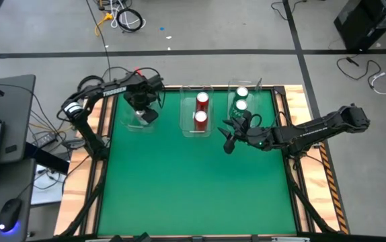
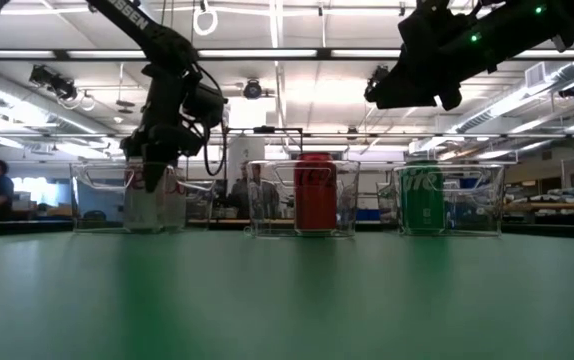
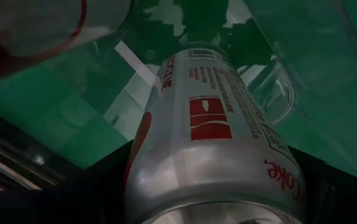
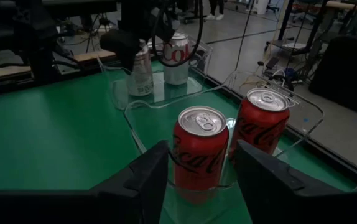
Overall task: Sort soda cans
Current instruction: Put the red-silver soda can into the left transparent bin
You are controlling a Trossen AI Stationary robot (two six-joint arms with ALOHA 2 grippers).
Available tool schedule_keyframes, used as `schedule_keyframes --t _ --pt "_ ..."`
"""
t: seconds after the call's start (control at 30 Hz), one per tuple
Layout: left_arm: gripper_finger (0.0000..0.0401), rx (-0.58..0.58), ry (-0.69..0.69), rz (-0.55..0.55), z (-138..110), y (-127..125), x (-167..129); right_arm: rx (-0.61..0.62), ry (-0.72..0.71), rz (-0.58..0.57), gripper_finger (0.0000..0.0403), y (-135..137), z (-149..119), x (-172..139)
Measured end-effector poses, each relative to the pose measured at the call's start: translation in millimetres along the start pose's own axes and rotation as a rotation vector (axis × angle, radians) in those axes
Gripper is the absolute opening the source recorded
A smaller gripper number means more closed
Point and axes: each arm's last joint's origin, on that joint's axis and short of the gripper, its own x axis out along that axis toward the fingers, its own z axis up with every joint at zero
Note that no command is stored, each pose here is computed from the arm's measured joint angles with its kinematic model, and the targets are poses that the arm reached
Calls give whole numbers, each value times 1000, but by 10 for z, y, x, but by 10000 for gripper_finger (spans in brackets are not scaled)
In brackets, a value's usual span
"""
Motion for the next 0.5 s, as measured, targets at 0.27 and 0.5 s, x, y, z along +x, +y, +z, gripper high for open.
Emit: schedule_keyframes --t 0.27,0.5 --pt "360 4 14 41 0 -30 -46 -2 0 0 189 0 0 0" --pt "314 31 67 49 -66 -78 -63 -2 0 1 186 0 0 0"
